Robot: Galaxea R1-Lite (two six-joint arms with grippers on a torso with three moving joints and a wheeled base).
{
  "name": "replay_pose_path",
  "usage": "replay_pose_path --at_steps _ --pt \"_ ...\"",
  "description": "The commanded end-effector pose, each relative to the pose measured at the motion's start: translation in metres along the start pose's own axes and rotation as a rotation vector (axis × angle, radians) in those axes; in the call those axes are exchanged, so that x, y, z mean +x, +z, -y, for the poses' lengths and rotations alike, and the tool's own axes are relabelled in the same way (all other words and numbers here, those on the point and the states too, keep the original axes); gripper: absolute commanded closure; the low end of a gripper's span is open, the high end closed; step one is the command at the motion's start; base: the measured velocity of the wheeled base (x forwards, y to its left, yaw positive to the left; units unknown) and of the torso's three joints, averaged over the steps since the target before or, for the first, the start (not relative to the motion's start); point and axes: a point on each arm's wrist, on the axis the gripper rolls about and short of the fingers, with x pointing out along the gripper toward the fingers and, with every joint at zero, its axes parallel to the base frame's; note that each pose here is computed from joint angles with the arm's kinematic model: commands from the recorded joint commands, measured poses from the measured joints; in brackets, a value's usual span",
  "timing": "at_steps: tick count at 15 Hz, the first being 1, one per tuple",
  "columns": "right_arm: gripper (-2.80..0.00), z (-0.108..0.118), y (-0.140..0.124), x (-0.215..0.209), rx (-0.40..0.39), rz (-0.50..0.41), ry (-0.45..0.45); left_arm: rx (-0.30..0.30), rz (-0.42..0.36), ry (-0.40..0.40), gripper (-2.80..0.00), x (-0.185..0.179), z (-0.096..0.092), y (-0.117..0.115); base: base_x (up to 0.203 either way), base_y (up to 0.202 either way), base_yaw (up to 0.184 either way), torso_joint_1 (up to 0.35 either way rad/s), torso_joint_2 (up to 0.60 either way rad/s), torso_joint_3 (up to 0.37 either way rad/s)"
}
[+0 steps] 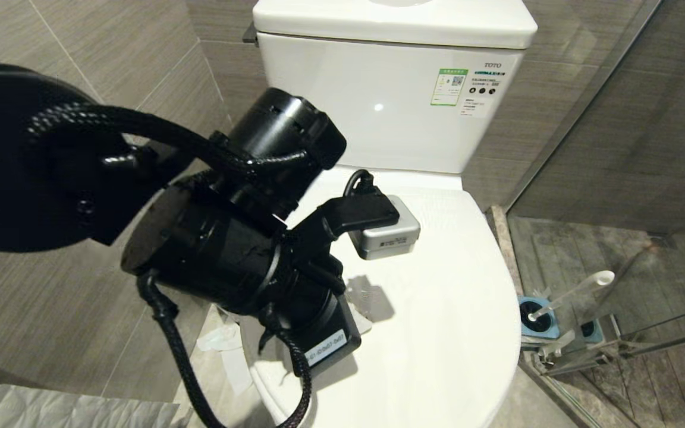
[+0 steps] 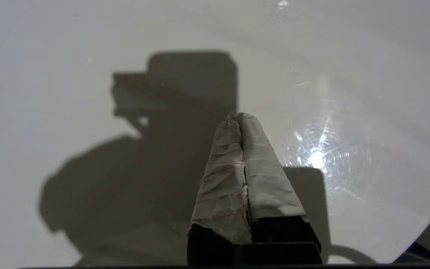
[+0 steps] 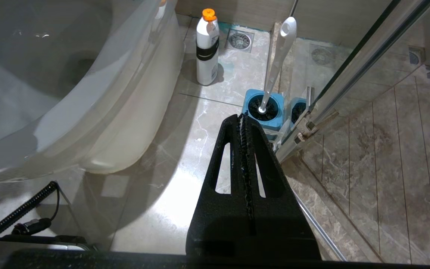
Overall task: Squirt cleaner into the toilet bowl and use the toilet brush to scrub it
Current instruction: Close the toilet lid
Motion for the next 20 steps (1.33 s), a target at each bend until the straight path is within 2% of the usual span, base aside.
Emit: replay_pose_path --at_steps 1,6,14,20 --pt "0.00 0.000 0.000 0.000 -0.001 -0.001 0.001 0.007 -0.048 -0.019 0.00 0.029 0.002 -0.001 0.000 0.000 0.000 0.000 0.00 0.000" --pt "0.00 0.000 0.000 0.000 -0.001 -0.001 0.001 0.051 -0.112 -0.064 0.00 0.065 0.017 -0.001 0.000 0.000 0.000 0.000 0.00 0.000" --pt "0.00 0.000 0.000 0.000 -0.001 -0.002 0.001 0.109 -0.201 -0.080 0.00 0.110 0.038 -0.009 0.000 0.000 0.000 0.000 0.00 0.000" --pt "0.00 0.000 0.000 0.000 -0.001 -0.001 0.001 0.120 -0.224 -0.043 0.00 0.144 0.041 -0.015 0.000 0.000 0.000 0.000 0.00 0.000"
